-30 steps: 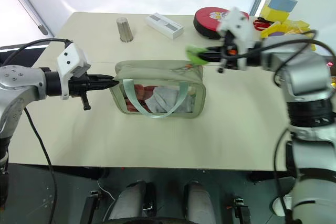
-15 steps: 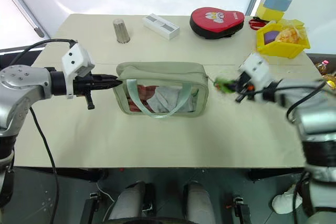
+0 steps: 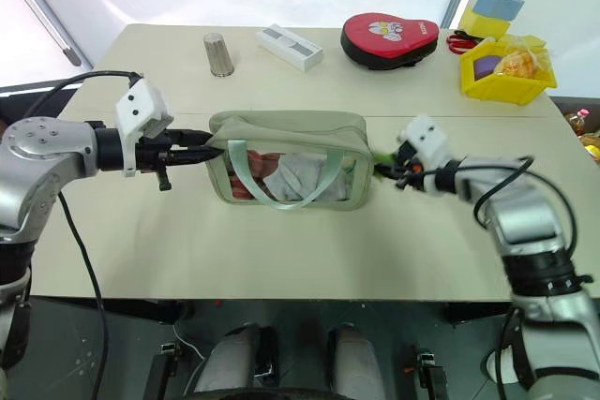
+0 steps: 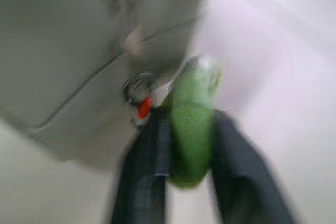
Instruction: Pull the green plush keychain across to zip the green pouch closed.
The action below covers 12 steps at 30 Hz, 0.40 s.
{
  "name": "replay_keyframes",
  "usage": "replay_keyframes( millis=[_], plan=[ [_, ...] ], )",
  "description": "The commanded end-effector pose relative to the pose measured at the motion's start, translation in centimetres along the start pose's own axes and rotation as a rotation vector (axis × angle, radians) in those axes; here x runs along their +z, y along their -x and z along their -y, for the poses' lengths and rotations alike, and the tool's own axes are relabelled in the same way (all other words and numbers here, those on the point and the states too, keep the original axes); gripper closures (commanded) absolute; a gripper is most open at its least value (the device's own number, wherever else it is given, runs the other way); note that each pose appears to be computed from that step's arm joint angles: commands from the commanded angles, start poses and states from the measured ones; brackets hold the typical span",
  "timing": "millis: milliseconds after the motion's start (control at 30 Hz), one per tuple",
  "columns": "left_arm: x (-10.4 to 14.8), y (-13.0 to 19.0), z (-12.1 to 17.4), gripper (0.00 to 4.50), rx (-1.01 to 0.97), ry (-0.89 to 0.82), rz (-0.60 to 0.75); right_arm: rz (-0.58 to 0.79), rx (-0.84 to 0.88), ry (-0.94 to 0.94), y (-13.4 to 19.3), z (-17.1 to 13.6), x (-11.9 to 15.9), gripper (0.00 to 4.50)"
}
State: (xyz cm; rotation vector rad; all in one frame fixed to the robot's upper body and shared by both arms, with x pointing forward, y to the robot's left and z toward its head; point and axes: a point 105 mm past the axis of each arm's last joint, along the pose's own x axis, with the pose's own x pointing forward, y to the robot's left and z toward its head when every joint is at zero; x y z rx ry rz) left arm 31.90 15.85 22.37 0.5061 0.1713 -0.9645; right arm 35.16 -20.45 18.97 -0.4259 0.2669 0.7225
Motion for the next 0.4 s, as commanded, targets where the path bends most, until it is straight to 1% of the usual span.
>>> replay_keyframes(
  millis=[33,67,100,133,200,267,367,400],
  plan=[
    [2.3,1.9,-1.4,1.37,0.039,-0.010,0.063,0.071,0.033,0.070,2.6,1.3,3.9,1.37],
    [2.6,2.6,-1.9,0.79,0.048,0.003,0.073,0.079,0.052,0.085,3.3,1.5,5.0,0.82],
    [2.9,3.2,-2.5,0.37,0.067,0.010,0.080,0.083,0.080,0.096,4.0,1.5,5.8,0.36],
    [3.1,3.9,-3.2,0.03,0.091,0.017,0.083,0.084,0.113,0.107,4.7,1.3,6.6,0.03],
    [3.3,5.1,-4.6,0.03,0.147,0.026,0.074,0.088,0.177,0.118,5.6,0.8,7.9,0.03],
    [3.4,5.9,-5.4,0.03,0.167,0.035,0.069,0.101,0.243,0.124,6.2,0.0,9.2,0.03],
    [4.0,6.7,-6.4,0.03,0.199,0.044,0.116,0.138,0.310,0.124,6.6,-1.0,10.7,0.03],
    [3.8,6.7,-6.6,0.03,0.210,0.036,0.110,0.145,0.312,0.125,6.4,-1.1,10.9,0.03]
  ],
)
